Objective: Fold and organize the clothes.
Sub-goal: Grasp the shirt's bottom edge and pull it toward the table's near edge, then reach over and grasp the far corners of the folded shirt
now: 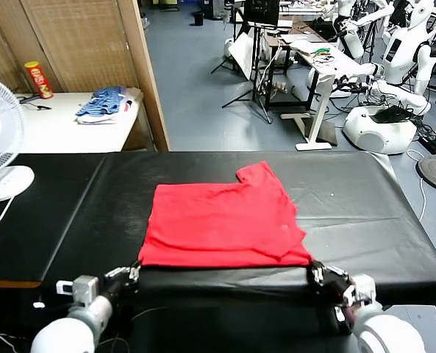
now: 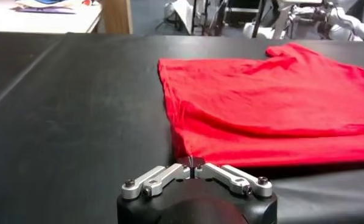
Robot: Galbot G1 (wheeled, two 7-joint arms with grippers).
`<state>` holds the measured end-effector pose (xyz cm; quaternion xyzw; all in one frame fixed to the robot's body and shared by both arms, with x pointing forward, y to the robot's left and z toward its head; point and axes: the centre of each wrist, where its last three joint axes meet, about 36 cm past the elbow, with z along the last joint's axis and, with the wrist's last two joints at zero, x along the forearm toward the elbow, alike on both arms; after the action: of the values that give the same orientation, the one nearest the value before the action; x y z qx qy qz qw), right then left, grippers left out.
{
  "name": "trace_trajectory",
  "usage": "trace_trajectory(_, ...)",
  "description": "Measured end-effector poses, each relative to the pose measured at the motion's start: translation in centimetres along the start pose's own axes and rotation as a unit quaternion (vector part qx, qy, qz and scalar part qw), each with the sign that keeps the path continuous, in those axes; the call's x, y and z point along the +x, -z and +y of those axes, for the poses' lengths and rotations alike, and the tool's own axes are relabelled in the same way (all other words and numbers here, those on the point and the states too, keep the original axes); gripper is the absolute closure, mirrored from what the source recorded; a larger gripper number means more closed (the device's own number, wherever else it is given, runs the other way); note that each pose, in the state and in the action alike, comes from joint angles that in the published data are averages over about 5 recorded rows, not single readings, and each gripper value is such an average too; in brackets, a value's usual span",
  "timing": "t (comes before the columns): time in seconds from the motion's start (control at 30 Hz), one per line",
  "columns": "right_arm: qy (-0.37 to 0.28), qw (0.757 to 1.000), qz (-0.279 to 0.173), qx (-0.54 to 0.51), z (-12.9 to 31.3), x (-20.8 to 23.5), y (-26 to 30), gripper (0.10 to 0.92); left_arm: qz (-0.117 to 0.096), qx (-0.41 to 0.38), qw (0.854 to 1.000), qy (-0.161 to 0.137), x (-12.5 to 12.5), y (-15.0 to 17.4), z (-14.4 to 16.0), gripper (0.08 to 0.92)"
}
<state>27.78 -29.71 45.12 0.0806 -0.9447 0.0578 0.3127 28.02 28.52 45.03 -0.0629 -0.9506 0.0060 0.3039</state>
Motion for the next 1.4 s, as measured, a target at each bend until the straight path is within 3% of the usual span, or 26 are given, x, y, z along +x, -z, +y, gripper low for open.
trace_trajectory(0.23,0.005,1.0,-0.024,-0.003,0.0,1.7,1.9,0.265,0.018,0.005,1.0,0.009,2.3,1.5,-0.8,0.412)
trace_trajectory(0.33,0.001,0.998,-0.058,-0.005,-0.6,1.5,3.2,0.23,0.002,0.009,1.0,0.006,3.2,2.8,-1.1,0.272)
trace_trajectory(0.43,-0.002,0.996,-0.093,-0.007,-1.8,-0.3,4.8,0.225,-0.019,0.014,1.0,-0.007,3.2,4.3,-0.9,0.212)
trace_trajectory(0.67,-0.005,0.987,-0.157,-0.022,-4.4,-8.3,9.4,0.224,-0.052,0.027,0.998,-0.028,-1.6,8.5,1.2,0.201)
trace_trajectory(0.9,-0.012,0.986,-0.163,-0.017,-5.0,-17.9,13.4,0.224,-0.064,0.038,0.997,-0.02,-9.4,13.4,3.4,0.201)
trace_trajectory(1.13,-0.01,0.992,-0.121,-0.013,-4.2,-25.3,16.7,0.224,-0.053,0.038,0.998,-0.012,-16.3,17.0,4.5,0.201)
trace_trajectory(1.4,0.008,0.997,-0.08,-0.021,-2.7,-29.8,19.9,0.224,-0.004,0.059,0.998,-0.013,-21.7,17.6,5.6,0.201)
